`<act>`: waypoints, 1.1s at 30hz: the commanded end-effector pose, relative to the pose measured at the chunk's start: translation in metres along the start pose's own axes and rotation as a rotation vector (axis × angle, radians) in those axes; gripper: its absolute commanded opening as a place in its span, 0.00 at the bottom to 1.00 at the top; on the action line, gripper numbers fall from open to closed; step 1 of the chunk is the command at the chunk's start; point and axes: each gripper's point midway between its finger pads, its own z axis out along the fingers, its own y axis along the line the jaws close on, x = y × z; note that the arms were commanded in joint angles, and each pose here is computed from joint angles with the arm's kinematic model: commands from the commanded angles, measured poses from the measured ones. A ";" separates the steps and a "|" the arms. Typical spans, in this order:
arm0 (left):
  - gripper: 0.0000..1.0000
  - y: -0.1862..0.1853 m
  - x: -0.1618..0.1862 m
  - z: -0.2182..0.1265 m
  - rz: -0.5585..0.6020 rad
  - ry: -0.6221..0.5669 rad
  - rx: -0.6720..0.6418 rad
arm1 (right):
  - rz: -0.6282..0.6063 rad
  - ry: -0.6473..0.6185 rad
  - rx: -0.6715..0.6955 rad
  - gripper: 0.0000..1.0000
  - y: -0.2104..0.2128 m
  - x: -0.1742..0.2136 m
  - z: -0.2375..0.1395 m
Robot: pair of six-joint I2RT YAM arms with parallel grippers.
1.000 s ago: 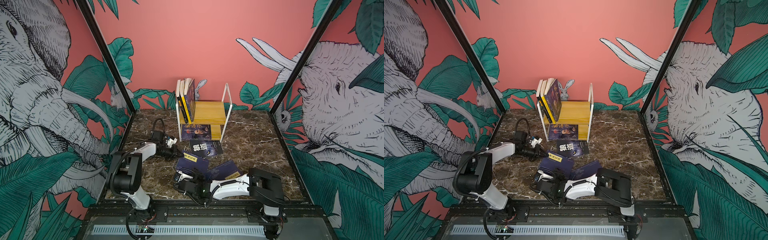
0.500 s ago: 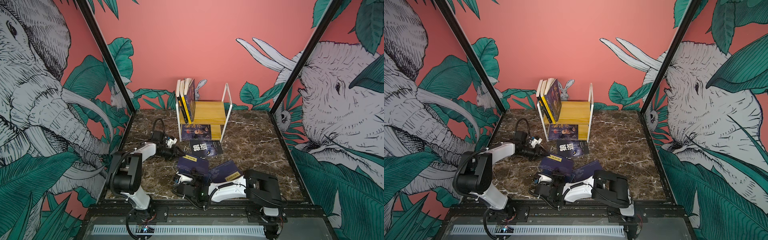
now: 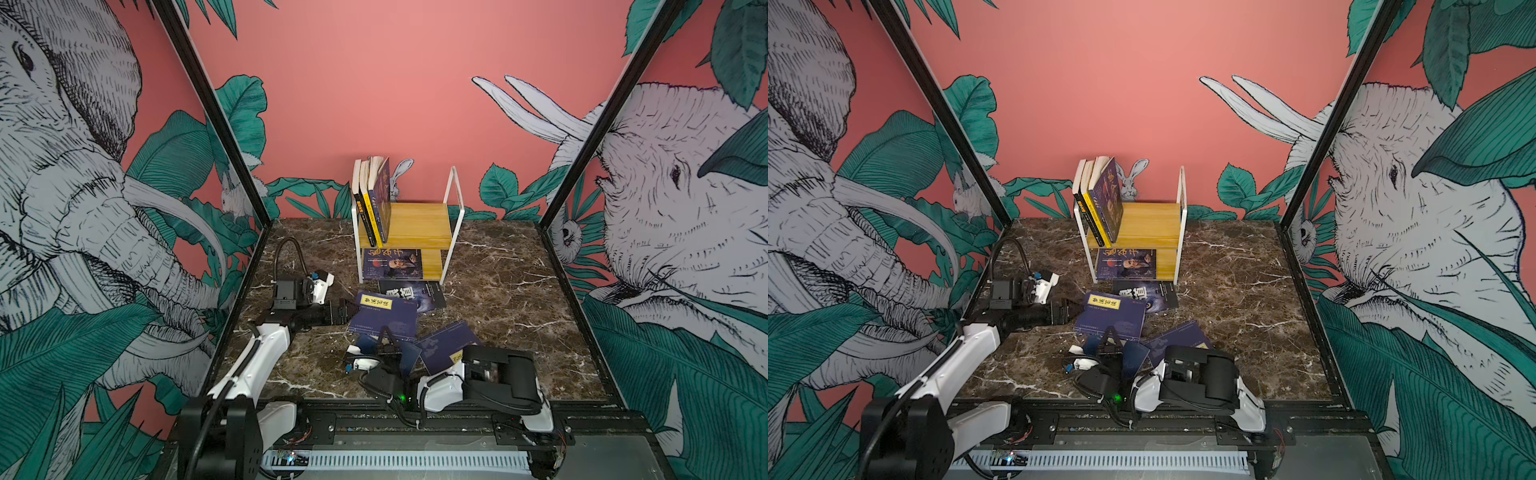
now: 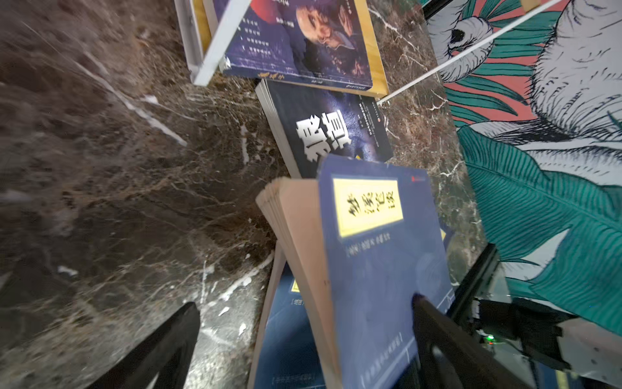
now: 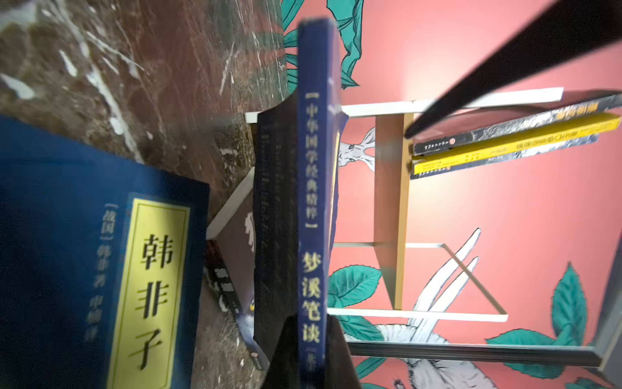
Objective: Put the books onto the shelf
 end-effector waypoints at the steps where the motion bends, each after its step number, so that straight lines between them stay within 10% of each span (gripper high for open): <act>1: 0.99 0.012 -0.007 -0.012 0.141 -0.083 -0.087 | -0.004 0.038 0.095 0.00 -0.036 0.007 0.012; 21: 0.99 0.024 -0.041 -0.042 0.200 -0.221 -0.198 | -0.056 -0.002 0.131 0.00 -0.045 0.029 0.122; 33: 0.99 0.021 -0.041 -0.042 0.196 -0.215 -0.183 | -0.034 -0.034 -0.103 0.00 -0.006 0.033 0.161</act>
